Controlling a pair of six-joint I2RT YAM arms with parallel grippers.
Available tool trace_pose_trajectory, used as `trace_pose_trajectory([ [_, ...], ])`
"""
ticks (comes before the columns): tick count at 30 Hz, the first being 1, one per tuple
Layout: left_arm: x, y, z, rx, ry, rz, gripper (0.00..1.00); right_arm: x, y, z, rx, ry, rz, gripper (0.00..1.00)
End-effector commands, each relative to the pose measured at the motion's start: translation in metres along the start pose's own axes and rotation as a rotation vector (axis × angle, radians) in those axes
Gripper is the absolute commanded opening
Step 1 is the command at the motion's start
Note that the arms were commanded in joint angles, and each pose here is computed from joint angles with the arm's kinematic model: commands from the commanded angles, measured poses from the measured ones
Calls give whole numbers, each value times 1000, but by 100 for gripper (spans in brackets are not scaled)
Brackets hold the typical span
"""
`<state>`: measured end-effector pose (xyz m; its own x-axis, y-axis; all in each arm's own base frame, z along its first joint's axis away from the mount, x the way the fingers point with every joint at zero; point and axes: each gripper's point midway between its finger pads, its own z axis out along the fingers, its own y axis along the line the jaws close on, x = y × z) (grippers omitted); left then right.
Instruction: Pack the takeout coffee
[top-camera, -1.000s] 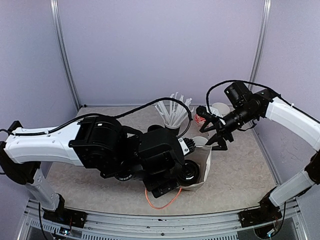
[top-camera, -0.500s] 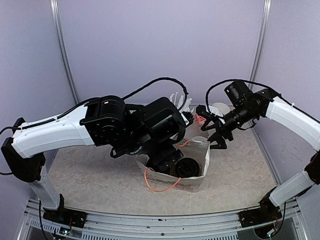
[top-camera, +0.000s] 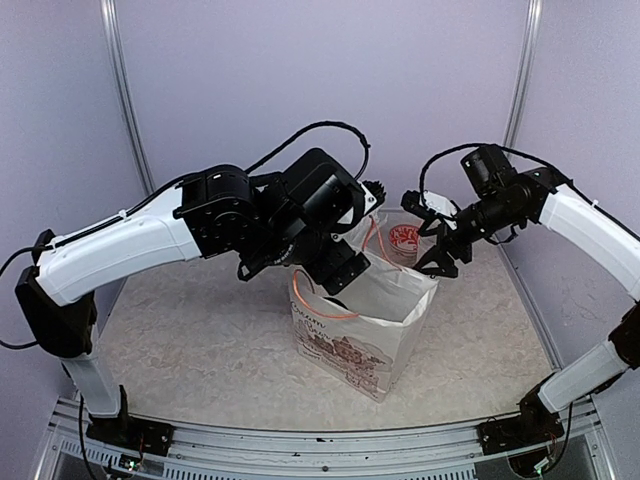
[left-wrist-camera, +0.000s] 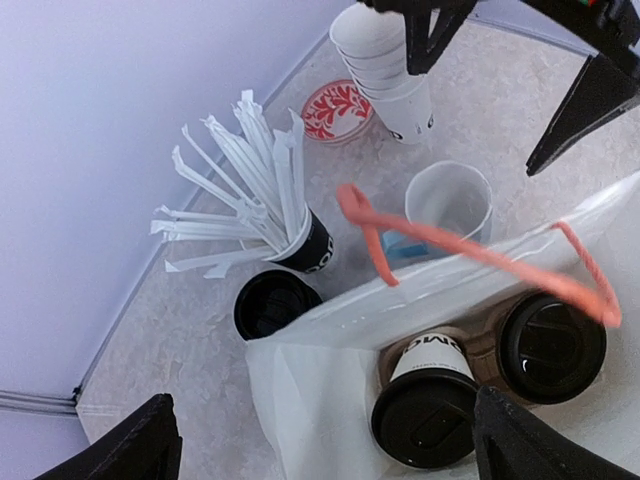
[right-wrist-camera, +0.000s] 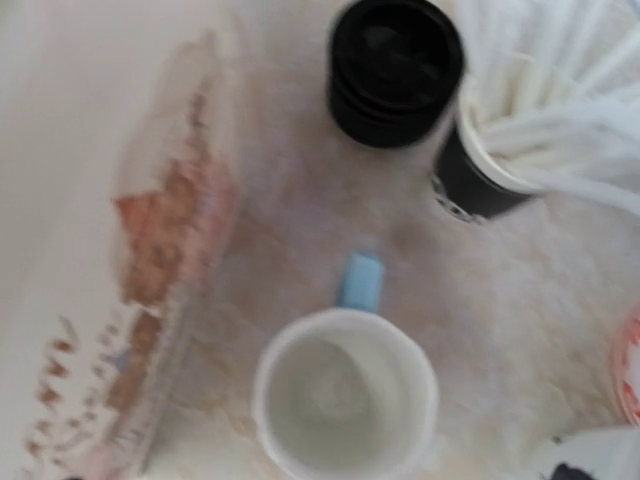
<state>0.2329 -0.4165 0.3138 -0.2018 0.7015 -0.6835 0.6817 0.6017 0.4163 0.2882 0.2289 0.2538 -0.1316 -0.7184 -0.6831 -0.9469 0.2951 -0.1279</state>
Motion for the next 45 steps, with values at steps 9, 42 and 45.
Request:
trace_pose_trajectory([
  [9, -63, 145, -55, -120, -330, -396, 89, 2, -32, -41, 149, -31, 49, 99],
  [42, 40, 136, 180, 297, 6, -768, 37, 25, -34, -17, 128, 16, 113, 99],
  [45, 40, 135, 184, 299, 5, -767, 28, 25, -33, -19, 130, 14, 110, 100],
])
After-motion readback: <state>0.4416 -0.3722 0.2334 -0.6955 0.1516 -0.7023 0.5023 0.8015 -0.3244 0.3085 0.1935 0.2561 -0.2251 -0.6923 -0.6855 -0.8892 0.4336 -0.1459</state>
